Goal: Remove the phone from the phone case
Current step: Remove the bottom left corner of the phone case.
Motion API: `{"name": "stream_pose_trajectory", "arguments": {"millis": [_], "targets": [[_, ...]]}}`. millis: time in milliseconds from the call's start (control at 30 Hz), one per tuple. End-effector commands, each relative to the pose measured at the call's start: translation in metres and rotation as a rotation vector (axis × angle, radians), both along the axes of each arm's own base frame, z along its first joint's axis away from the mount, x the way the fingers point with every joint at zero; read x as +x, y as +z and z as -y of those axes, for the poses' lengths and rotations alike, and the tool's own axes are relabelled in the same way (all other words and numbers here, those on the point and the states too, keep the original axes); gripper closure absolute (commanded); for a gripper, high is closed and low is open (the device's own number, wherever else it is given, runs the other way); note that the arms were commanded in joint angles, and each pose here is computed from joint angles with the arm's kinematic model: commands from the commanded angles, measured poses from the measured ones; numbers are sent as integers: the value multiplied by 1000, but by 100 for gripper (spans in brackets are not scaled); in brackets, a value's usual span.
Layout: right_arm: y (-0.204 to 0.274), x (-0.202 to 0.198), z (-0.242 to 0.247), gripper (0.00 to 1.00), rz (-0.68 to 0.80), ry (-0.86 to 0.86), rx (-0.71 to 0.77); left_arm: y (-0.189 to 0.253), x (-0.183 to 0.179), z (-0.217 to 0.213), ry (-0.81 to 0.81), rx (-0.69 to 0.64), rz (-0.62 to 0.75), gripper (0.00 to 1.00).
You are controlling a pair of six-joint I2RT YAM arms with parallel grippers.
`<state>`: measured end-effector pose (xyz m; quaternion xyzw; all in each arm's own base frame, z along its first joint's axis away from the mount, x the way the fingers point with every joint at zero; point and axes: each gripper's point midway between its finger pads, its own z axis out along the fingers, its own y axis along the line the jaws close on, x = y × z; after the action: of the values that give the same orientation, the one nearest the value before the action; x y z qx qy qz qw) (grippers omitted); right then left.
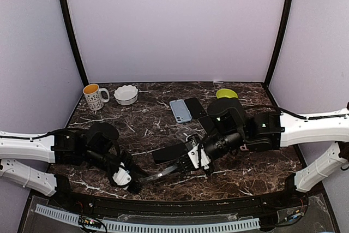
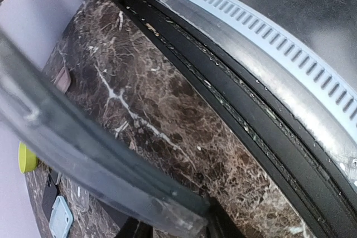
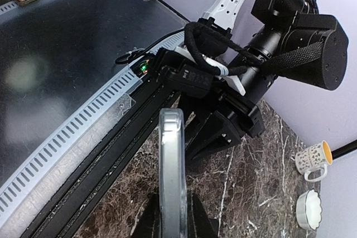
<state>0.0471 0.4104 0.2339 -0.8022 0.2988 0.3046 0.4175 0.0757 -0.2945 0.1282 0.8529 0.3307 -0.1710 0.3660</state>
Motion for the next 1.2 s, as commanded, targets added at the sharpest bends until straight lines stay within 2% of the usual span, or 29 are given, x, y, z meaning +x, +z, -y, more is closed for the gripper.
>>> {"name": "stream_pose_trajectory", "arguments": {"millis": [0,33,67,133,167,233,300,400,467,567,700,800,967,1167], "targets": [[80,8,-8,100,38,-70,321,22,5,11,16,-119,65,57],[84,12,-3,100,26,-97,336,26,7,9,32,-133,74,54],[89,15,2,100,15,-128,357,27,11,8,55,-144,79,46],[96,25,12,100,2,-192,393,36,20,5,102,-192,74,36],[100,29,16,100,-2,-224,413,44,28,1,144,-225,68,28],[111,38,26,100,-16,-283,465,62,42,-5,198,-314,43,19],[126,45,35,100,-24,-327,534,83,56,-11,248,-403,36,17],[152,57,41,100,-65,-392,647,112,78,-22,311,-532,34,18],[169,64,42,100,-117,-425,727,133,79,-26,304,-623,11,20],[193,59,45,100,-216,-386,860,162,72,-29,257,-761,-58,23],[207,54,46,100,-320,-323,977,183,68,-33,228,-870,-122,27],[208,49,40,100,-379,-268,995,193,69,-34,231,-922,-200,33],[214,36,33,100,-446,-172,997,212,53,-39,128,-992,-232,34],[212,31,24,100,-471,-144,986,209,42,-39,68,-962,-255,46]]}}
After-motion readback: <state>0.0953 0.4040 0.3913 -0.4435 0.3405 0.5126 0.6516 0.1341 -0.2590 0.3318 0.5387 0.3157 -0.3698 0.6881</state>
